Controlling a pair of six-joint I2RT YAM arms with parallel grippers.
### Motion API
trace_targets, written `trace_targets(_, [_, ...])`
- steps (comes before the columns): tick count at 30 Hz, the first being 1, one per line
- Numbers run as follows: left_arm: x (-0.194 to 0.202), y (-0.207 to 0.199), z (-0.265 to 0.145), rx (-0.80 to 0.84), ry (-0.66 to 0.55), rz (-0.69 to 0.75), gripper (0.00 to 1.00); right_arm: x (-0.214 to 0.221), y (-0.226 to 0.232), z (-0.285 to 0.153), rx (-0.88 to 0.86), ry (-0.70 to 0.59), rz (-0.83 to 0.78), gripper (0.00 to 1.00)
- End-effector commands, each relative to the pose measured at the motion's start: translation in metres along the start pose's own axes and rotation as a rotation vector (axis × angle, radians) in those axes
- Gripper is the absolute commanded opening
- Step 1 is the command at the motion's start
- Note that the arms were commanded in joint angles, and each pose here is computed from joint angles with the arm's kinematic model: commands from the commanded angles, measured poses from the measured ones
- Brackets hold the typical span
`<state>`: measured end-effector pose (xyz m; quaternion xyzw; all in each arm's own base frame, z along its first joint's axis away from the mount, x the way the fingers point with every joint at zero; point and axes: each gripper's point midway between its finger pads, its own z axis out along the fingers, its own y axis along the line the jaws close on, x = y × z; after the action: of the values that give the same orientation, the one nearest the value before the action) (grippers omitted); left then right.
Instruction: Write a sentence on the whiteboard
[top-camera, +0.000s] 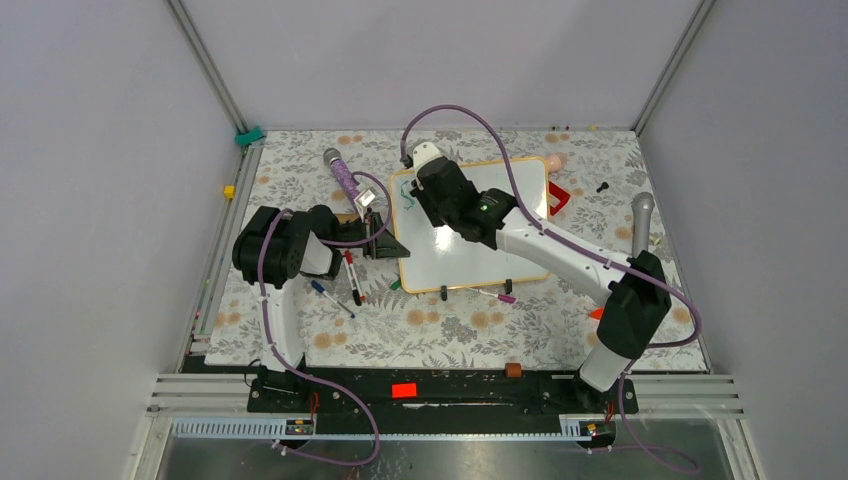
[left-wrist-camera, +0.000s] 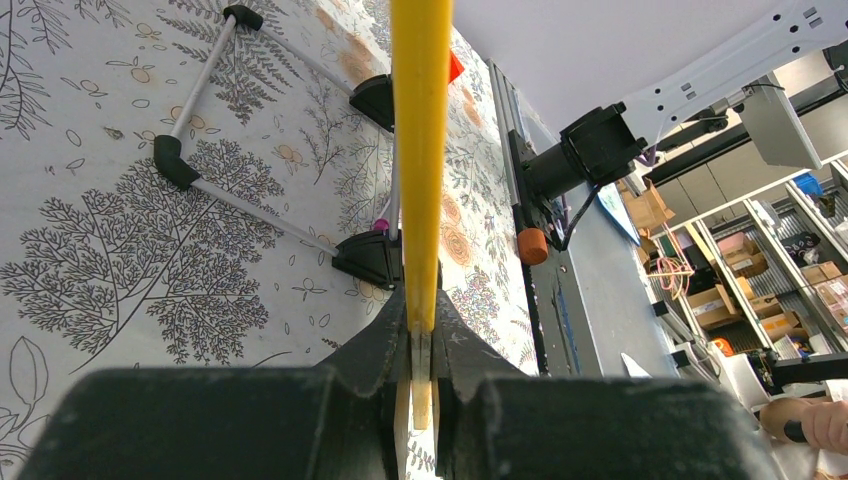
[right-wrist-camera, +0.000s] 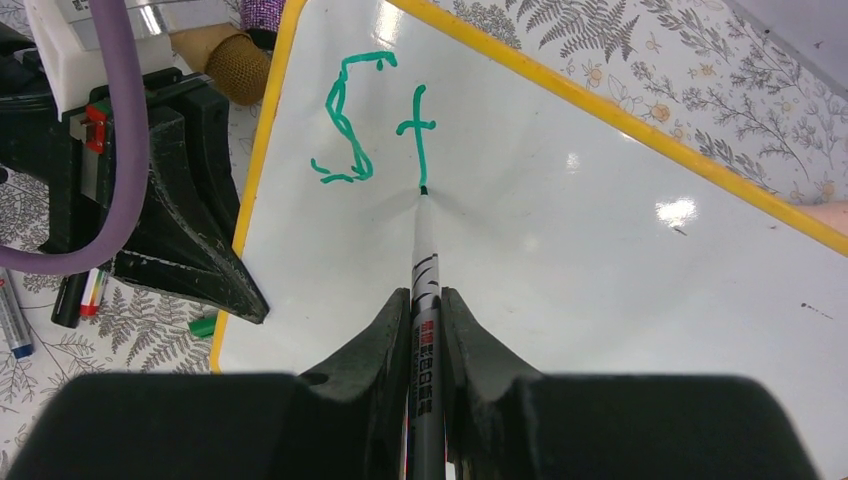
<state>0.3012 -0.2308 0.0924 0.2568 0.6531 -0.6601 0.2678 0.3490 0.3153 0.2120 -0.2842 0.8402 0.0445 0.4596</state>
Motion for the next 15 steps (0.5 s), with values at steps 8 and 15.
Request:
trace_targets(8, [0.005, -0.002, -0.004, 0.019, 0.022, 0.010, 0.00, -0.028, -0.019, -0.007, 0.082, -0.035, 0.013, 0.00])
trace_targets(15, [0.005, -0.002, -0.004, 0.017, 0.021, 0.009, 0.00, -0.042, -0.016, -0.030, 0.014, -0.108, 0.043, 0.00])
